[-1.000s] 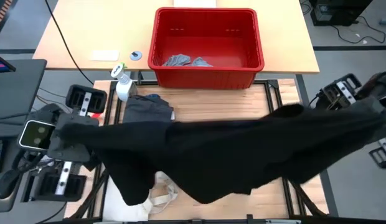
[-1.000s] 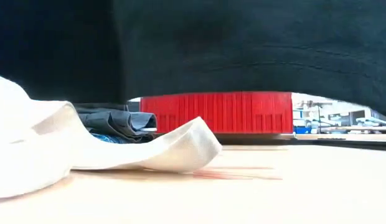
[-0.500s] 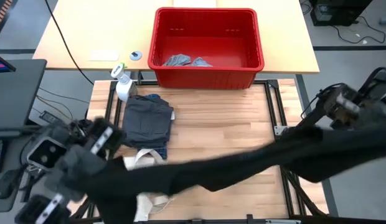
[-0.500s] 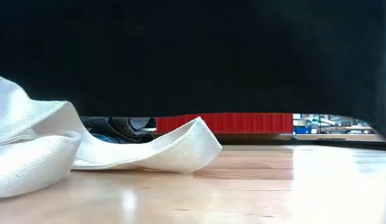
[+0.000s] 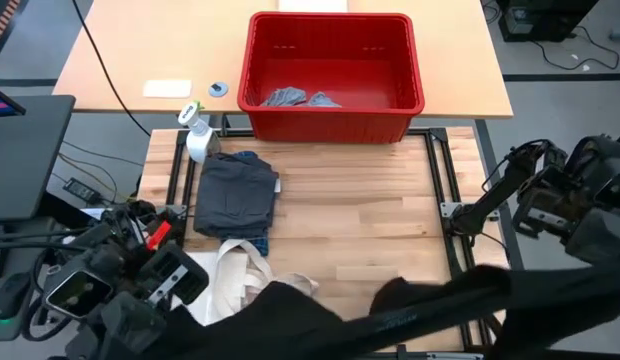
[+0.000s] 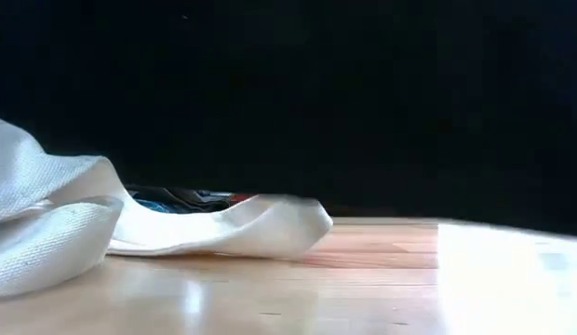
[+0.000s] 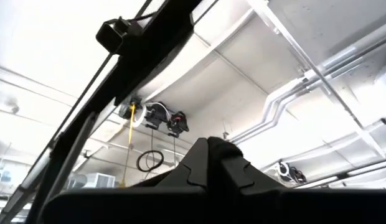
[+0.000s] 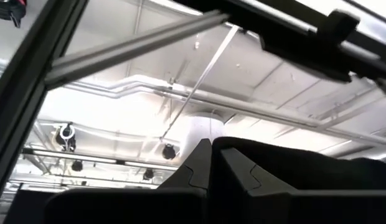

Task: Fold Laundry from Bin
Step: Fold the black shirt

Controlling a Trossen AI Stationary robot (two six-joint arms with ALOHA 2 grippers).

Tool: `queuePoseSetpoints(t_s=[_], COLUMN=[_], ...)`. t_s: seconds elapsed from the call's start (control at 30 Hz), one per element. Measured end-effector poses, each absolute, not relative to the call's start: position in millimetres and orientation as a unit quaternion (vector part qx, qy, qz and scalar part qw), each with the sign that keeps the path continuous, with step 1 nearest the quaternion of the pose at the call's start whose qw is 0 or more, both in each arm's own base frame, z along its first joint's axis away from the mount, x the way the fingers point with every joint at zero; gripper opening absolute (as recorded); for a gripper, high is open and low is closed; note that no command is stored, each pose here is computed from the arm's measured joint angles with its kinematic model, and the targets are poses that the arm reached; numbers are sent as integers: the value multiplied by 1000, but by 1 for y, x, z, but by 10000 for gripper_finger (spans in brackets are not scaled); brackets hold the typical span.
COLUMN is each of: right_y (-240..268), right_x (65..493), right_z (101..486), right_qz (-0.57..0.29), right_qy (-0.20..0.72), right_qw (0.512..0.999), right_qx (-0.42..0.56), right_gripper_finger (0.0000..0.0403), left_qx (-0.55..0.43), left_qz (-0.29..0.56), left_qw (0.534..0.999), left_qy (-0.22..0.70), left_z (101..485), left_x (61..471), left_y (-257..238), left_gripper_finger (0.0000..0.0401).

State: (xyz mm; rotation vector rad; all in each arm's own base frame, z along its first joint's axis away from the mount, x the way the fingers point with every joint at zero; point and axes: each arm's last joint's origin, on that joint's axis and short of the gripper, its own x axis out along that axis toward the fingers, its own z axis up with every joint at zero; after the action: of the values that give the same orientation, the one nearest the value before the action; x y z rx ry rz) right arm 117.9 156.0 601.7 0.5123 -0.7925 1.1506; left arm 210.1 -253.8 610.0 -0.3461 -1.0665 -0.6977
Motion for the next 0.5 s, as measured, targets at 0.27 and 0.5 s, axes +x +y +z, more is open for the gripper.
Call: queuePoseSetpoints(t_s=[0.27,0.5], right_y=[177,184], right_x=[135,140], right_z=[594,593], right_qz=[533,527], right_qy=[-359,-389], right_qw=[723,706], right_qx=[254,270], right_gripper_finger=[25,25], left_qx=[-192,-181], left_qz=[-327,-310], left_qw=[773,769], left_qy=[-508,-528], left_z=[600,598], left_x=[223,223], left_y=[-261,-262], left_gripper_finger=[12,12])
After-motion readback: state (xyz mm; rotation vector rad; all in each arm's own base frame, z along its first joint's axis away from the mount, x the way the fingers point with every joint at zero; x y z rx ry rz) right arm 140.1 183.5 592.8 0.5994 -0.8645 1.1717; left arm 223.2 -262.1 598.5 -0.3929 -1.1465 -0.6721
